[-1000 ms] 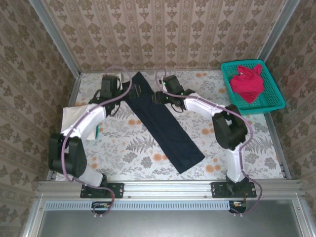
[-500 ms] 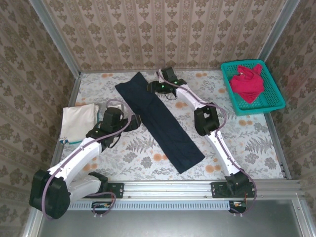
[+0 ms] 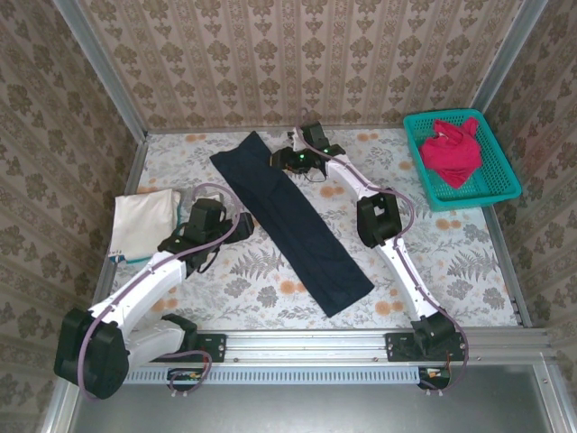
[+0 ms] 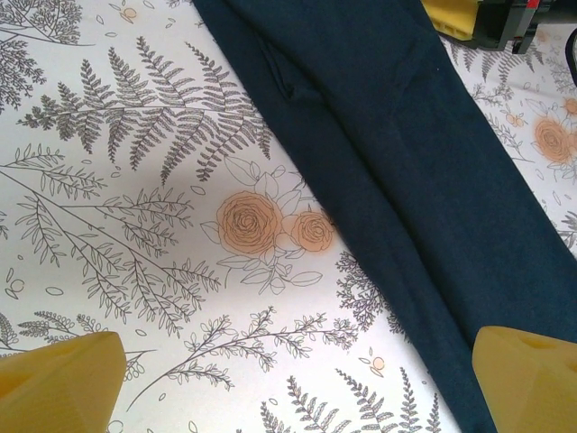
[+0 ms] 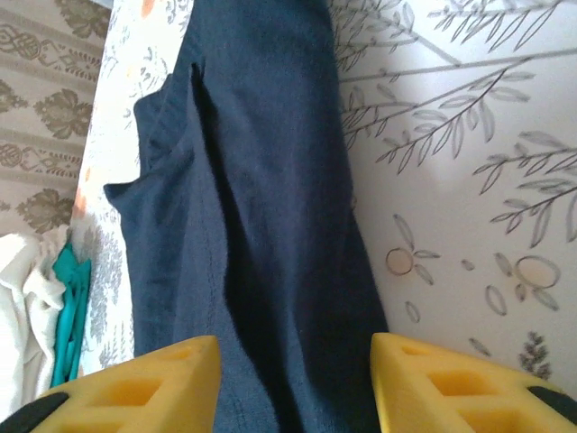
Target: Fold and stack the t-shirts
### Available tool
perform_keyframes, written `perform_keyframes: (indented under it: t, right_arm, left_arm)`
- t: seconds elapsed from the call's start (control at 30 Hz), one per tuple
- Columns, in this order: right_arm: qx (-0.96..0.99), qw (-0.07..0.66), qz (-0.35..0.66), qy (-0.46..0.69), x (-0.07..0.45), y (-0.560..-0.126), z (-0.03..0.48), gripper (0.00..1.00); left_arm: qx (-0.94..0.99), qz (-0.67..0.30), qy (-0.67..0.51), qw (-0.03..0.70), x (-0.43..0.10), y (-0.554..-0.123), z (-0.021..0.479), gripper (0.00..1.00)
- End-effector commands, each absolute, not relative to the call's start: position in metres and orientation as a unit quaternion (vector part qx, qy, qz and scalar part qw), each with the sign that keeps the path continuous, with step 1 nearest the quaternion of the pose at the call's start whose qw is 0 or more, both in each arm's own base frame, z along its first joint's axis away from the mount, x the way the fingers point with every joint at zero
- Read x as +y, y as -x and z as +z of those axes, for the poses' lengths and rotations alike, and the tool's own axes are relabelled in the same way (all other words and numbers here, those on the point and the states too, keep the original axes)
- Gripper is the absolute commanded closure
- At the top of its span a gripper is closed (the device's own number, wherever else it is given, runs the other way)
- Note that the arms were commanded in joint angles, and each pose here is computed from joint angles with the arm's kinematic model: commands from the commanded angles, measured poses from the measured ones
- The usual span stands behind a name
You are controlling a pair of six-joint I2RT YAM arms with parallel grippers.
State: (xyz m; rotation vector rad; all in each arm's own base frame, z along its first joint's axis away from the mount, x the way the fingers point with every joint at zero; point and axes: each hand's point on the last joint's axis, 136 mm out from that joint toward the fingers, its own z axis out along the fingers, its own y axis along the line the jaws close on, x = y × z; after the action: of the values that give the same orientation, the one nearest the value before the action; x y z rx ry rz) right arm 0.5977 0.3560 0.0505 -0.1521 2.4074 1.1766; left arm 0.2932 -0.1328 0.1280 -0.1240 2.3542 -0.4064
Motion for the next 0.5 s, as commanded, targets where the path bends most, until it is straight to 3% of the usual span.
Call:
perform_keyframes:
  t: [0.0, 0.07, 0.13, 0.47]
  right_arm:
    - [0.873, 0.196, 0.442, 0.065, 0.368, -0.584, 0.037, 0.63]
    - [0.877, 0.209, 0.427, 0.063, 0.363, -0.589, 0.041, 0.87]
    - [0.877, 0.228, 0.418, 0.060, 0.359, -0.596, 0.048, 1.00]
    - [0.882, 0.309, 0.355, -0.021, 0.287, -0.647, 0.078, 1.00]
  left_arm:
    - [0.916, -0.160, 0.047, 0.365, -0.132, -0.294, 0.125, 0.00]
    - [0.916, -0.162, 0.045, 0.364, -0.133, -0.294, 0.126, 0.00]
    - [0.915, -0.165, 0.043, 0.365, -0.134, -0.293, 0.127, 0.00]
    - [0.914, -0.176, 0.030, 0.365, -0.141, -0.297, 0.127, 0.00]
